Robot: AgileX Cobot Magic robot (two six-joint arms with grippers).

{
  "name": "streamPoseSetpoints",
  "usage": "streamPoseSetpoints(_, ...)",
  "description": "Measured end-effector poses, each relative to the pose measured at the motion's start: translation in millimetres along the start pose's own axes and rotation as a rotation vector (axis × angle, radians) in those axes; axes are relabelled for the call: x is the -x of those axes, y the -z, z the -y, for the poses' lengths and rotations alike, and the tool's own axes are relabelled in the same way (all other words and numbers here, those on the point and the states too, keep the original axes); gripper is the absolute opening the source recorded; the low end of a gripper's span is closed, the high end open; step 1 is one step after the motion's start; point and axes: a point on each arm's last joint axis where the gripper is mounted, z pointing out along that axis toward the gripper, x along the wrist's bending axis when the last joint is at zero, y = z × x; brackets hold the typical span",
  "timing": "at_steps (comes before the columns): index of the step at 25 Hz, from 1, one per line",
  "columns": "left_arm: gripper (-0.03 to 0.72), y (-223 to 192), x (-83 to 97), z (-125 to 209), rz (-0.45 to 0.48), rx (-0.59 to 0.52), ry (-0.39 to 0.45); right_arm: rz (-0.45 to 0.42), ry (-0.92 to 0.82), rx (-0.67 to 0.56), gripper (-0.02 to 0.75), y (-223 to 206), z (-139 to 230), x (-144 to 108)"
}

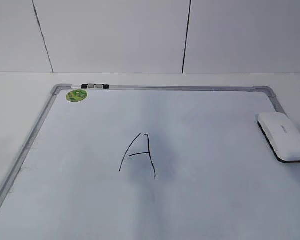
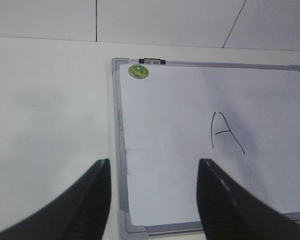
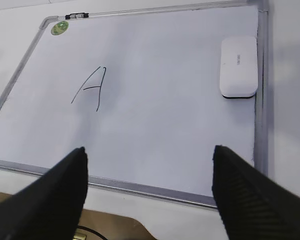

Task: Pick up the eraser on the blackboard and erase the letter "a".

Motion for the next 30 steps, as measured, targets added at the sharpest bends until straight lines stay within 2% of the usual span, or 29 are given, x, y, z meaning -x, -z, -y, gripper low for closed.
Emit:
streamPoseSetpoints(8, 0.414, 3, -6.6, 44, 0.007, 0.023, -0.054, 0.080, 0.025, 0.013, 0.592, -5, 39, 13)
streamPoseSetpoints(14, 0.414, -28, -18.0, 81, -0.012, -0.084, -0.061, 0.136, 0.035, -0.060, 0.592, -28, 68, 24)
streamPoseSetpoints(20, 0.414, -55, -33.2, 116, -0.079, -0.181, -0.088, 0.146, 0.034, -0.105, 0.592, -45, 92, 29)
streamPoseSetpoints(30, 0.414, -58, -35.2, 115, -0.086, -0.086, -0.104, 0.171, 0.065, -0.027, 0.592, -48, 91, 33)
